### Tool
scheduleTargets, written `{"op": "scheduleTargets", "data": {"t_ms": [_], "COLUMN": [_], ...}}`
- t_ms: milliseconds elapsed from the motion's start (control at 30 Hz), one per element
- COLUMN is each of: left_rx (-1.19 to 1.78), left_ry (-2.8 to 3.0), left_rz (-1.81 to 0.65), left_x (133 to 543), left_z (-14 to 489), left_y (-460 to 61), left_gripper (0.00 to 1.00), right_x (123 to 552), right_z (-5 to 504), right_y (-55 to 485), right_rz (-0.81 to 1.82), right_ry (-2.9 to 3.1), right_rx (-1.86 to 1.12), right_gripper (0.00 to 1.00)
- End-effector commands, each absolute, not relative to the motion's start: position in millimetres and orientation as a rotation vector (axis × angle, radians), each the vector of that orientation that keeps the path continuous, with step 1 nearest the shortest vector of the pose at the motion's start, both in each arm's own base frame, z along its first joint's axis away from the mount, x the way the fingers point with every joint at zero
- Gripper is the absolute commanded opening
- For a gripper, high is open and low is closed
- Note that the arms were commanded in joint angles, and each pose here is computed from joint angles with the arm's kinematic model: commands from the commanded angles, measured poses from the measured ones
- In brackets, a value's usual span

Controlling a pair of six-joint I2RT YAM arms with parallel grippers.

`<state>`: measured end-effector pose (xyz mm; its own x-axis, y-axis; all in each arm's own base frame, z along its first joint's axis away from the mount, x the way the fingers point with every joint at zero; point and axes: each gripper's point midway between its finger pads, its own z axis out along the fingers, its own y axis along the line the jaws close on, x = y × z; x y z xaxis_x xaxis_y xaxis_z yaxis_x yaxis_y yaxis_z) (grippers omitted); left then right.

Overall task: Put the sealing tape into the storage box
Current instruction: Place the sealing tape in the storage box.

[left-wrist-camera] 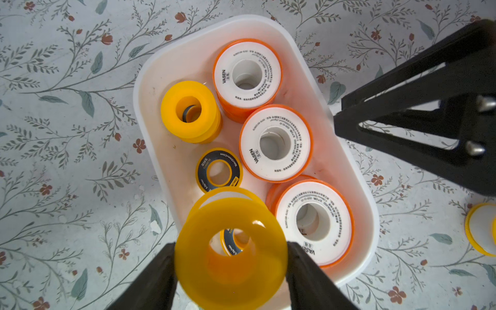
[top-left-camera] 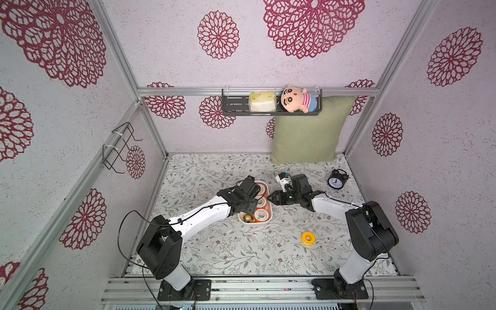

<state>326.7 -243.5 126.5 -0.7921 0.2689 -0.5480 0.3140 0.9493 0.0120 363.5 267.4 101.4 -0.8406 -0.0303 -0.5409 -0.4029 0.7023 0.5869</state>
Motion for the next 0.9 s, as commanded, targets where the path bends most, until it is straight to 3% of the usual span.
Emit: {"op": "scheduleTargets", "data": {"t_ms": [0,133,667,867], "left_rx": [0.397,0.394,0.38,0.375], "left_ry": [2.555,2.566,2.595,2.615], "left_rz": [-0.103,-0.091,-0.079,-0.069], "left_x": [332,337,349,353], "left_z": [119,114,99,91], "left_y": [-243,-243,-242,-242], "left_gripper": [0.67,0.66,0.66,0.66], "right_x": [379,386,395,395], "right_z": [116,111,96,96], "right_y": [274,272,267,271], "right_rz": [1.011,0.982,0.902,0.926], "right_ry": [2.367,2.39,2.452,2.446], "right_rx": [-0.301,-0.269,-0.229,-0.223], "right_gripper": [0.34,0.28,0.32,0.27]}}
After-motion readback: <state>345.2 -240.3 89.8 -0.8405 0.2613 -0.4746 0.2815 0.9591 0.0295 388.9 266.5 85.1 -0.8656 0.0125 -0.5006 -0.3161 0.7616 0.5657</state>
